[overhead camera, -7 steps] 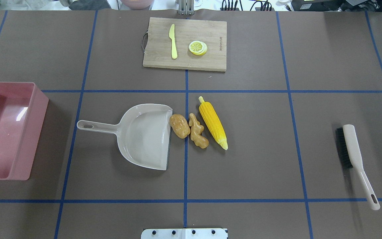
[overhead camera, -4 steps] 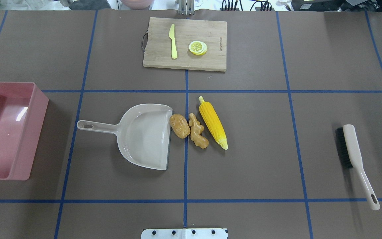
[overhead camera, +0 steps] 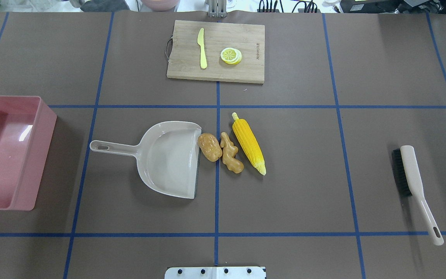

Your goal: Sweep and dump trash into bin

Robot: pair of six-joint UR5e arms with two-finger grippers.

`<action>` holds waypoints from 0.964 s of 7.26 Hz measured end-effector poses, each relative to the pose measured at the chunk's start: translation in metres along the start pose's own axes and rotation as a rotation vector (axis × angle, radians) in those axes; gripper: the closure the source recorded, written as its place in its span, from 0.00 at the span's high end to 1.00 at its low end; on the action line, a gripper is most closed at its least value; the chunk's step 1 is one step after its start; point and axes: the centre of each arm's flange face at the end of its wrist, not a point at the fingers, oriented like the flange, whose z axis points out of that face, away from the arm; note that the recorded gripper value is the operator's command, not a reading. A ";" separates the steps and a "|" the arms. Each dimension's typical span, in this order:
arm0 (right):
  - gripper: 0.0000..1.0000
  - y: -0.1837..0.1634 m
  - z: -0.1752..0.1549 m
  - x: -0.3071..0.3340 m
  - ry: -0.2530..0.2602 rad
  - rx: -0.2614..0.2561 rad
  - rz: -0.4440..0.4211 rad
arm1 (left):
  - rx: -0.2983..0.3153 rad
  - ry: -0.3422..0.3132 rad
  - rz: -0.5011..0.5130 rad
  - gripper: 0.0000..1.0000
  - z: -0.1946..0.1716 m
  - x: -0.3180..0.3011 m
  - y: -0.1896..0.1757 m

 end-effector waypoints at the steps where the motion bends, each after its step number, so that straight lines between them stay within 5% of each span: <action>1: 1.00 0.000 0.000 0.000 -0.001 0.000 0.000 | 0.008 -0.001 -0.001 0.99 -0.003 -0.006 0.001; 7: 1.00 0.000 0.002 0.000 0.000 -0.004 -0.001 | 0.029 -0.058 0.001 0.99 -0.008 -0.014 0.003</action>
